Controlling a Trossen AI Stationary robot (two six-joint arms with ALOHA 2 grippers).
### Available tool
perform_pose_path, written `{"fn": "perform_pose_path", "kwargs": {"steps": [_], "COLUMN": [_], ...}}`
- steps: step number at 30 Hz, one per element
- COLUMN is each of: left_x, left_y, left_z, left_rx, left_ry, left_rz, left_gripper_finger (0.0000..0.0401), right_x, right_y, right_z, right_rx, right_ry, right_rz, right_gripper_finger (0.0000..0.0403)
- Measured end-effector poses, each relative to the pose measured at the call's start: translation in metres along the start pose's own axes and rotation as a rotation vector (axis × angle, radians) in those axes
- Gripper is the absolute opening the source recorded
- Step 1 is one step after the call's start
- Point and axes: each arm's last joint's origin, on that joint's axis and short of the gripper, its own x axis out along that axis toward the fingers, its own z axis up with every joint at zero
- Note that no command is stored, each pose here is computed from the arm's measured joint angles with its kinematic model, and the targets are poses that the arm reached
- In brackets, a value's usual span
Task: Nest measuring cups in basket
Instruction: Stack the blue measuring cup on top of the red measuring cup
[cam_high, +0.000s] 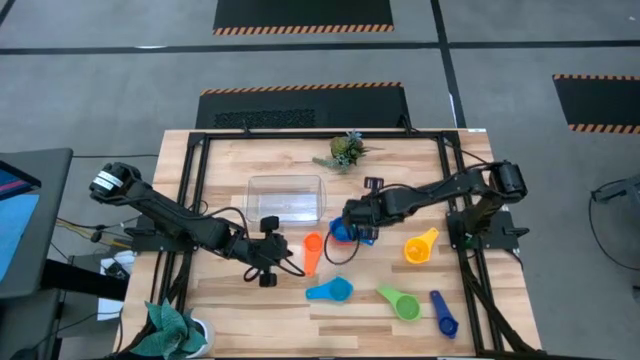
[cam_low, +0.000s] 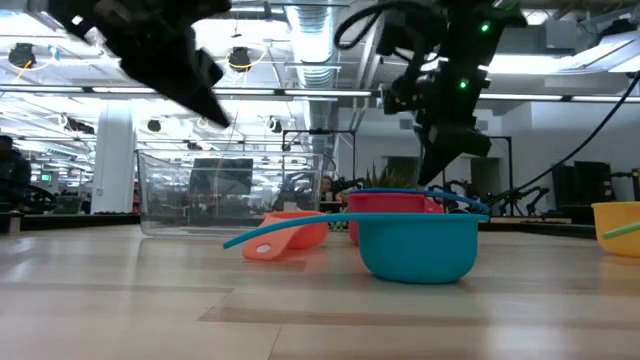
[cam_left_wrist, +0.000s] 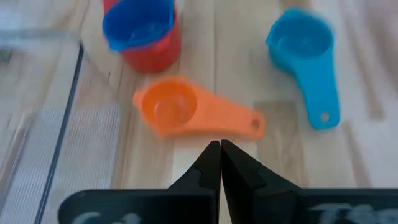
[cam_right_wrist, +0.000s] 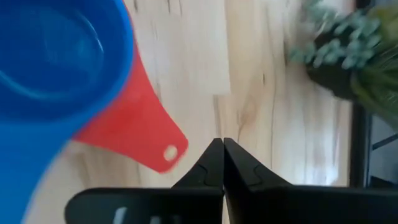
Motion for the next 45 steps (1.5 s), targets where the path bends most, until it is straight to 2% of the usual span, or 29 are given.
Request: {"fn": "perform_pose_path", "kwargs": {"steps": [6, 11, 15, 20, 27, 34, 39, 45], "left_x": [0.036, 0.067, 0.085, 0.099, 0.129, 0.166, 0.173, 0.175], "left_y": [0.0, 0.003, 0.001, -0.002, 0.003, -0.013, -0.025, -0.019], "left_z": [0.016, 0.044, 0.063, 0.092, 0.113, 0.115, 0.12, 0.119], "left_rx": [0.053, 0.189, 0.341, 0.444, 0.457, 0.496, 0.502, 0.434], "left_ry": [-0.138, -0.1, -0.049, -0.104, -0.098, -0.003, -0.016, -0.001], "left_rz": [-0.028, 0.088, 0.136, 0.161, 0.145, 0.134, 0.147, 0.158], "left_gripper_finger": [0.0, 0.0, 0.0, 0.0, 0.0, 0.0, 0.0, 0.0], "right_x": [0.009, 0.004, -0.006, -0.01, -0.001, 0.014, 0.021, 0.03], "right_y": [-0.017, -0.035, -0.048, -0.056, -0.062, -0.059, -0.066, -0.072], "right_z": [-0.006, -0.019, -0.033, -0.044, -0.045, -0.035, -0.035, -0.035], "right_rx": [-0.07, -0.081, -0.052, -0.048, -0.015, -0.068, -0.059, -0.037], "right_ry": [0.087, 0.083, 0.017, -0.173, -0.235, -0.278, -0.276, -0.291], "right_rz": [0.051, 0.135, 0.205, 0.325, 0.364, 0.363, 0.353, 0.434], "right_gripper_finger": [0.0017, 0.001, 0.0016, 0.002, 0.001, 0.0018, 0.0011, 0.0013]}}
